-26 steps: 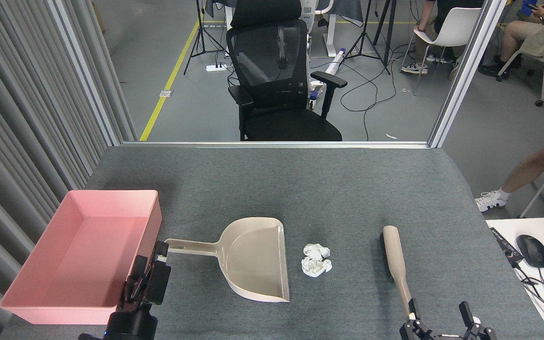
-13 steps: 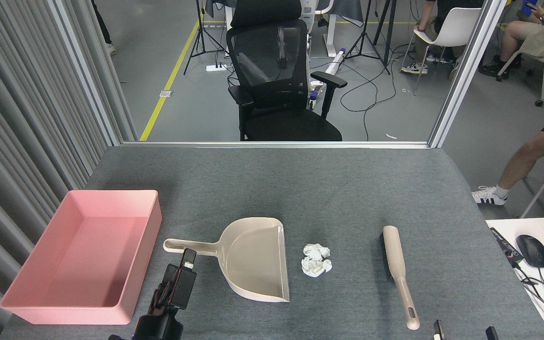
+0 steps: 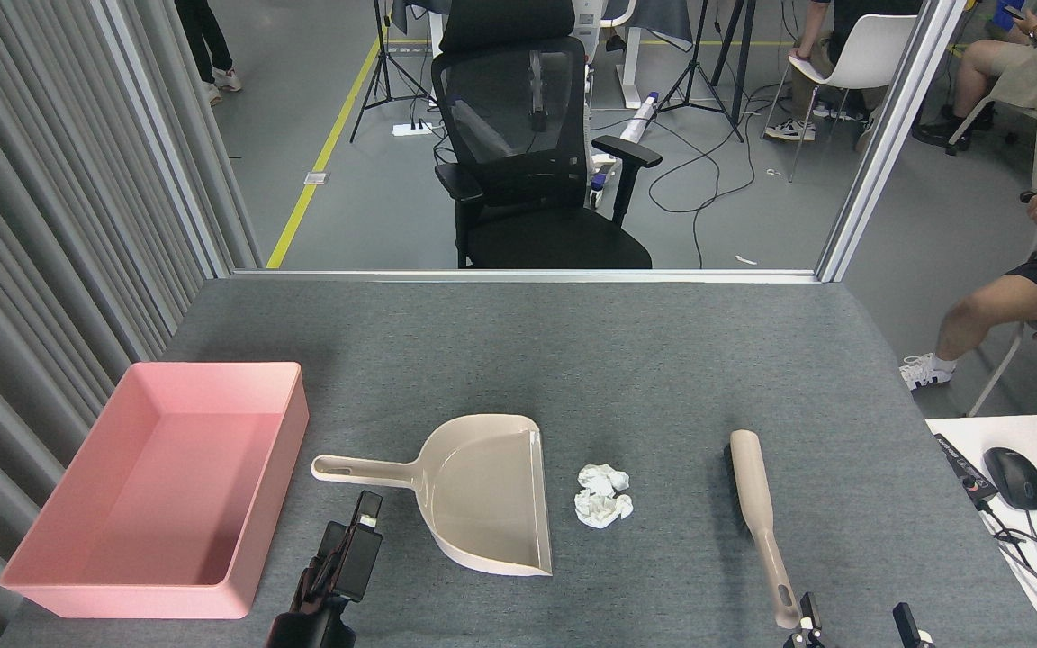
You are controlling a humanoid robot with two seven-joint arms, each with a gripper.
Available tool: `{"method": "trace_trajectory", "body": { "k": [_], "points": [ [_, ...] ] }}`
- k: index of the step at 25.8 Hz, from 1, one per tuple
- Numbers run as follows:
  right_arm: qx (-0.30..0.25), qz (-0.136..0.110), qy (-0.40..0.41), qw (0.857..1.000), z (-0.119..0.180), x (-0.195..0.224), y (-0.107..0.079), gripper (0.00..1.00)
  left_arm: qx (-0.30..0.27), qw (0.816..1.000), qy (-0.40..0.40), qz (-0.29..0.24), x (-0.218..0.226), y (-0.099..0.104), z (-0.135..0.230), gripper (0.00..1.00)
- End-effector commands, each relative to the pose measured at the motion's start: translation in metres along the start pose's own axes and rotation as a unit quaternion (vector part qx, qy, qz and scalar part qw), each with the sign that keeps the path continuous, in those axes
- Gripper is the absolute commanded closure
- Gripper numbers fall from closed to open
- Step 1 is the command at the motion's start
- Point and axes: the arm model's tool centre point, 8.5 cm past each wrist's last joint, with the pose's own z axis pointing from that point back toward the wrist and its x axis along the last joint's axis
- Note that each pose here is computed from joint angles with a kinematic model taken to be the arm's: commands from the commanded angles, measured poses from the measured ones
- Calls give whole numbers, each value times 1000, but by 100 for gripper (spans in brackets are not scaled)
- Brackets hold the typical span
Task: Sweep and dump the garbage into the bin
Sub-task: 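Grasp the beige dustpan handle with the left gripper and the brush handle with the right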
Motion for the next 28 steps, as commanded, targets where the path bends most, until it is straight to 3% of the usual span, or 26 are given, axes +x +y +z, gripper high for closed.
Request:
{"method": "trace_trajectory", "body": {
  "k": [1,6,13,21,28],
  "points": [
    [-2,-4,-10,1000,-5,9,0,2,0,1000,0,0,0,0,0,1],
    [-1,-7,-22,1000,-6,19,1,2,0,1000,1,0,-1,0,0,1],
    [11,-11,-32,999,-12,31,11,13,-1,1000,0,0,0,-1,0,1],
    [13,-18,-31,999,-12,36,13,13,-2,1000,-2,1,1,-2,-1,1],
    [23,-23,-38,999,-10,43,19,21,-2,1000,-1,1,1,-2,-1,1]
  ]
}}
